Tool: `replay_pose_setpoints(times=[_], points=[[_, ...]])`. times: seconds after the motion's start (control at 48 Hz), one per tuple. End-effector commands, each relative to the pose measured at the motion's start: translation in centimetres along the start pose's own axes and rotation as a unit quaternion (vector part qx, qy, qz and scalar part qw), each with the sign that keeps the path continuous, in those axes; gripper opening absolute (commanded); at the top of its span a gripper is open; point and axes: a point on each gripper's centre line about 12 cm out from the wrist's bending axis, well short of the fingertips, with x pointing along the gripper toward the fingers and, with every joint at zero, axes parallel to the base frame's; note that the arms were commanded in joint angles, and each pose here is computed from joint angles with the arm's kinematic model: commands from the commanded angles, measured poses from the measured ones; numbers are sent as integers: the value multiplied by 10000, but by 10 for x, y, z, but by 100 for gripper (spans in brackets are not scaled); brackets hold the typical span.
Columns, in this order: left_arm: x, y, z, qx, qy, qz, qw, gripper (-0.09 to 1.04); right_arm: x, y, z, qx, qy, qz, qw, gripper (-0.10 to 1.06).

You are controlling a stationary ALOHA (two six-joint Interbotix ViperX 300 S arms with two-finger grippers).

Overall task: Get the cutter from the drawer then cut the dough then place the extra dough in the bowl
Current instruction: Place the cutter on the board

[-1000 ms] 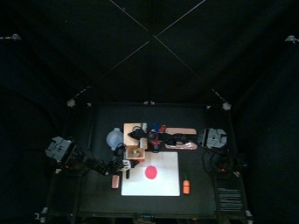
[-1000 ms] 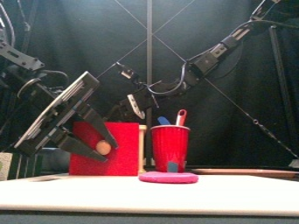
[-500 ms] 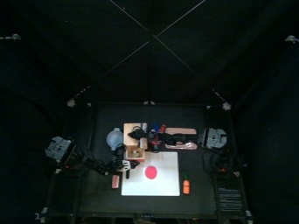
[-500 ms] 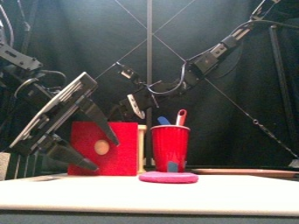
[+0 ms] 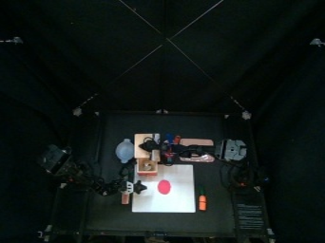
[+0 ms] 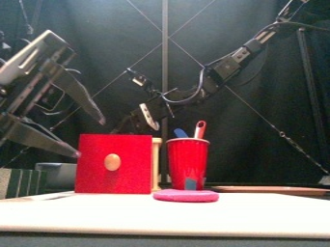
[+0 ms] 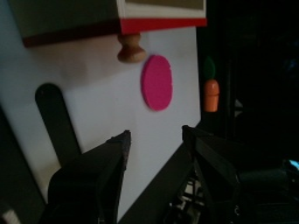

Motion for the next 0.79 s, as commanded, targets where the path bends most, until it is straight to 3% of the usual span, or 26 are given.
replay_pose_setpoints(times=[0.021, 0.167, 0.271, 0.396, 0.458, 0.667, 0.792], points=[[-12, -14, 3, -50, 7, -349, 9994, 85, -1, 5, 15, -34, -127, 33, 9999, 2], [-26, -34, 21, 184, -437, -1044, 9934, 85, -3, 11, 28, -80, -218, 76, 9997, 2], [-44, -50, 40, 793, -995, -1805, 9753, 85, -7, 14, 40, -98, -250, 97, 9996, 2], [-63, -55, 58, 1662, -1587, -2338, 9448, 85, -17, 19, 58, -160, -226, 121, 9995, 2], [-72, -54, 66, 2232, -1878, -2526, 9226, 85, -24, 21, 69, -191, -234, 133, 9995, 2], [-90, -52, 76, 3509, -2289, -2724, 8662, 85, -53, 34, 101, -258, -210, 216, 9992, 2], [-96, -54, 80, 3903, -2452, -2787, 8426, 85, -68, 41, 110, -246, 7, 263, 9993, 6]])
